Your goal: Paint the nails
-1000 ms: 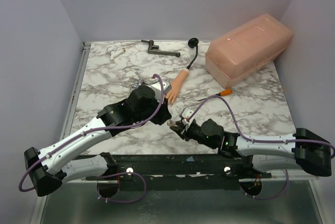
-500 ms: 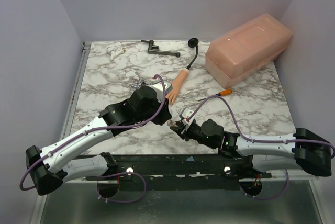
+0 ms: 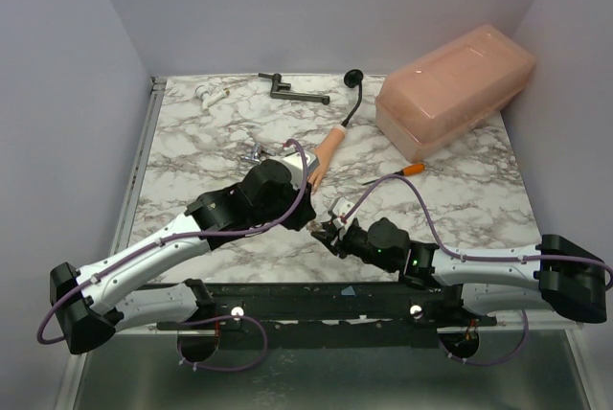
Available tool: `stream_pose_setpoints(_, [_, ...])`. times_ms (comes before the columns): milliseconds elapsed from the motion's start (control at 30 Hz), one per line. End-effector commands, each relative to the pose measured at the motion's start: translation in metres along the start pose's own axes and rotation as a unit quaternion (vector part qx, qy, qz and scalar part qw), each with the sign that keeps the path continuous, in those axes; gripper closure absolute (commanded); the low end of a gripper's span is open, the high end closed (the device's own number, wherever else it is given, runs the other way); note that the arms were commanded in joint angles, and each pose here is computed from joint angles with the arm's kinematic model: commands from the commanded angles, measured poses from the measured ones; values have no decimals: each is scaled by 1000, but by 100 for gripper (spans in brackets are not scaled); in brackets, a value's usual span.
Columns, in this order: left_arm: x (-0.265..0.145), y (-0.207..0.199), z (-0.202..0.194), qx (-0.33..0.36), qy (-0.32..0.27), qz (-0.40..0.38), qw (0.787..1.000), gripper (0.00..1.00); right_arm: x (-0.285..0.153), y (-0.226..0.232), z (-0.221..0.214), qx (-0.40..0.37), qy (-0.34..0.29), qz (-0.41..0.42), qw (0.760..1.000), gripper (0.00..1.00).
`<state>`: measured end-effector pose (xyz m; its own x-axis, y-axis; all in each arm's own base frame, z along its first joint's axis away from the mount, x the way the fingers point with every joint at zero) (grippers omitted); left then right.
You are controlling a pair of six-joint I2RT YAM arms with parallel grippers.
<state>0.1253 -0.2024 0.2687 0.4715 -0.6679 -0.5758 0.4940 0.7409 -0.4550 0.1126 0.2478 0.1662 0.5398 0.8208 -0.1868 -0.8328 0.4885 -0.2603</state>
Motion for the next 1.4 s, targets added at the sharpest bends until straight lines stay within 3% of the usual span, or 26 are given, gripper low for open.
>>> stream_pose_setpoints(0, [5, 0, -2, 4, -7, 15, 1000, 100, 4, -3, 10, 6, -14, -11, 1000, 99])
stream_pose_setpoints(933, [5, 0, -16, 37, -12, 60, 997, 100, 5, -3, 10, 6, -13, -13, 1000, 99])
stream_pose_setpoints(1367, [12, -6, -23, 43, -11, 23, 999, 100, 5, -3, 9, 6, -11, -13, 1000, 99])
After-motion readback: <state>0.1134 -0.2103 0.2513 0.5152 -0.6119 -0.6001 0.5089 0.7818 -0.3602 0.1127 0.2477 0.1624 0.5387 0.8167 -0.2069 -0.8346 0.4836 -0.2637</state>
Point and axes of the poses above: each gripper's point midway between its finger pads, its own x axis out along the fingers, its own y axis along the line the jaws close on, z = x × y, the point moved 10 cm from there along -x, back along the fingers, and after that the axes turned 11 degrees about -x, right-handed, at the moved point
